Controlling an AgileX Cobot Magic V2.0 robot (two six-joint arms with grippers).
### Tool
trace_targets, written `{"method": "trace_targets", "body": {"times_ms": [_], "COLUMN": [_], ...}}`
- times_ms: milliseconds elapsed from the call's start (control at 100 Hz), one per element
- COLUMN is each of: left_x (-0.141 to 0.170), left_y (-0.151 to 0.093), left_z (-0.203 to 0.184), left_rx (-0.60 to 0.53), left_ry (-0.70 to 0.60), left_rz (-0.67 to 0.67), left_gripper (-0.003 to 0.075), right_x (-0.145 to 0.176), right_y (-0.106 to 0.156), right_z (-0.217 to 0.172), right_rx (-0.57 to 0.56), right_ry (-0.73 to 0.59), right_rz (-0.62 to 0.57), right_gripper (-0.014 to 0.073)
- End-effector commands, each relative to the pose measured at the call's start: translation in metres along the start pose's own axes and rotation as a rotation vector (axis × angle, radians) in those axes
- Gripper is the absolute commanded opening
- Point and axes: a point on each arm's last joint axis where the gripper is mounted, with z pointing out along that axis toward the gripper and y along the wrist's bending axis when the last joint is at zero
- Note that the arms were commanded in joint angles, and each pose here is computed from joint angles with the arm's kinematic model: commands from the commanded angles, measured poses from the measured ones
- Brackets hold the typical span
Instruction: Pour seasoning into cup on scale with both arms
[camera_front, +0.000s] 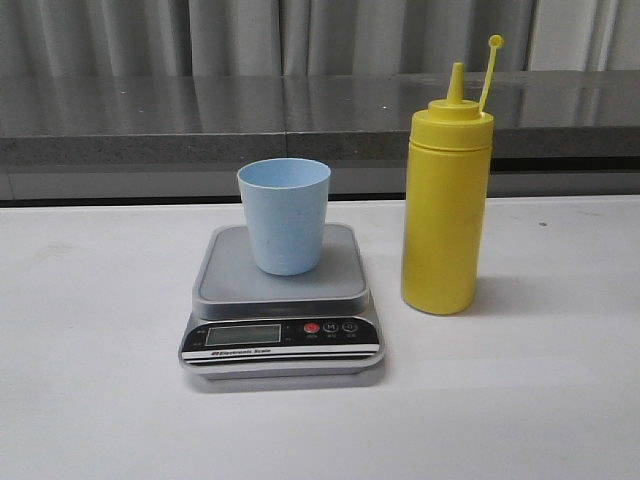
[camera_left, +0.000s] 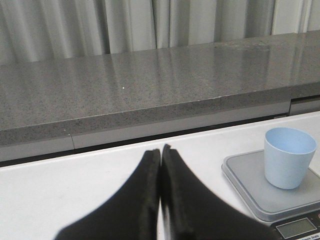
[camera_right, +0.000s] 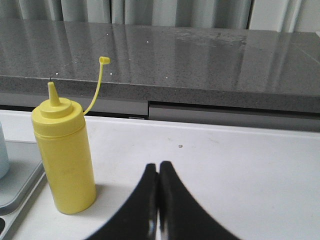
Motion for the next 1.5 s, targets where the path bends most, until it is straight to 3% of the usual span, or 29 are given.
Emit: {"method": "trace_targets", "body": {"times_ms": [0, 190, 410, 900, 1490], "left_x": [-0.016, -0.016, -0.016, -0.016, -0.016], "left_y": [0.0, 0.0, 0.0, 0.0, 0.0], "left_z": [-0.001, -0.001, -0.001, -0.001, -0.001], "left_rx": [-0.006, -0.006, -0.006, -0.006, -0.006], "left_ry": [-0.098, -0.098, -0.098, -0.098, -0.098], "left_rz": [-0.01, -0.01, -0.01, -0.01, -0.01], "left_gripper": [-0.0018, -0.0018, -0.0018, -0.0018, -0.0018], "right_x": [-0.008, 0.008, 0.031, 0.071, 0.068], "right_y": [0.001, 0.0, -0.004, -0.006, -0.005], "right_z": [-0.009, -0.03, -0.042, -0.029, -0.029], "right_rx": [-0.006, 0.002, 0.047, 0.064, 0.06], "right_ry": [-0.121, -0.169, -0.117, -0.074, -0.121], "right_rz": [-0.054, -0.07, -0.065, -0.064, -0.066], "right_gripper": [-0.0066, -0.0066, -0.0066, -0.0066, -0.0066]}}
